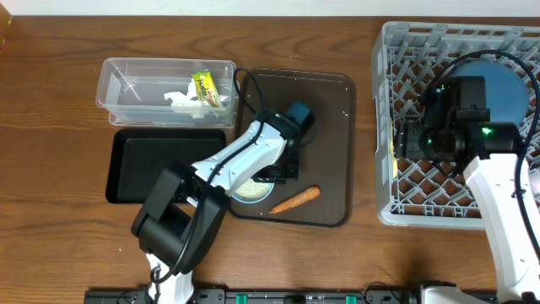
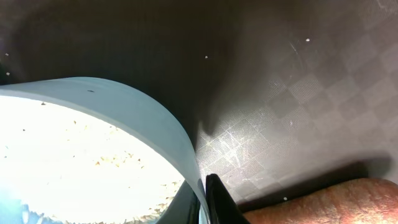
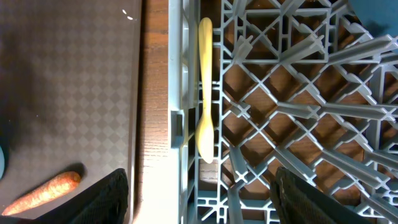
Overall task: Sort waste into correct bins and load items into the dishwasher rack
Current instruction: 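Carry the rice bowl to the clear container and tip it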
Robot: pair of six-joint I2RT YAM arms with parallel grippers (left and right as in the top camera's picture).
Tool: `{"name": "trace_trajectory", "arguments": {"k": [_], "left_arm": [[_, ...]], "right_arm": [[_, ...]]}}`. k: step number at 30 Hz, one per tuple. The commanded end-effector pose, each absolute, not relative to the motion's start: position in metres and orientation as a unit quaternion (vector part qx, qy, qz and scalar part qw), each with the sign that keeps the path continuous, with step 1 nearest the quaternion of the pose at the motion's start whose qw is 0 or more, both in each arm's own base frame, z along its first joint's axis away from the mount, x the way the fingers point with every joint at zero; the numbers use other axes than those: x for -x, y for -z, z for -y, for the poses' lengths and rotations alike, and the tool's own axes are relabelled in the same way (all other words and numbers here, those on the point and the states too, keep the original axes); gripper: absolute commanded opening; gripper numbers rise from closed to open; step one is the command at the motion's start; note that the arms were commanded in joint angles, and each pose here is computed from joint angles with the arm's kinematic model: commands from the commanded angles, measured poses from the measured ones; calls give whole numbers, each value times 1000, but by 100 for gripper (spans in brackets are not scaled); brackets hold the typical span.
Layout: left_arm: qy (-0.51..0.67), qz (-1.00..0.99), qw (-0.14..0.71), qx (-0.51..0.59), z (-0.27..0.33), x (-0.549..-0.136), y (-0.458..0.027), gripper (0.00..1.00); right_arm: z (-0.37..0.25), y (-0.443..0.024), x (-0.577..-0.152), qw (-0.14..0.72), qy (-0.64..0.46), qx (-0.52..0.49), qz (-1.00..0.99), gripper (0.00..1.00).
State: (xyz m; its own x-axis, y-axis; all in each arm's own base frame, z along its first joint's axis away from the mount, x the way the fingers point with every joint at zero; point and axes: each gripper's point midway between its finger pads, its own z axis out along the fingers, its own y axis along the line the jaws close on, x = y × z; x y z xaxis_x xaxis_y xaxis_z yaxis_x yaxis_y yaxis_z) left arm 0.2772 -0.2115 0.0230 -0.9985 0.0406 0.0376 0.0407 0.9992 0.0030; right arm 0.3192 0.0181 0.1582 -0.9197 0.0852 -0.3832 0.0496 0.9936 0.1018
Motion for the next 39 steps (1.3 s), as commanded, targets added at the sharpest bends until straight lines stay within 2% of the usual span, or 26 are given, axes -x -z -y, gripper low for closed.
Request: {"name": "trace_trajectory", "arguments": {"k": [1, 11, 20, 27, 39], "left_arm": [[11, 999, 16, 39, 209, -281, -21, 6], [15, 995, -44, 88, 206, -299, -64, 6], [-33, 994, -84, 66, 186, -315, -106, 6], [-164, 984, -48, 46, 173, -323, -120, 6], [-336, 940, -41, -51, 101, -342, -129, 6]], "right_arm": [[-14, -162, -320, 203, -39, -35, -978, 73], [-14, -162, -320, 203, -39, -35, -978, 73], [-14, -161, -320, 201, -38, -35, -978, 72], [-14, -161, -318, 198, -38, -35, -979, 72], [-11, -160, -317, 196, -31, -37, -979, 72]]}}
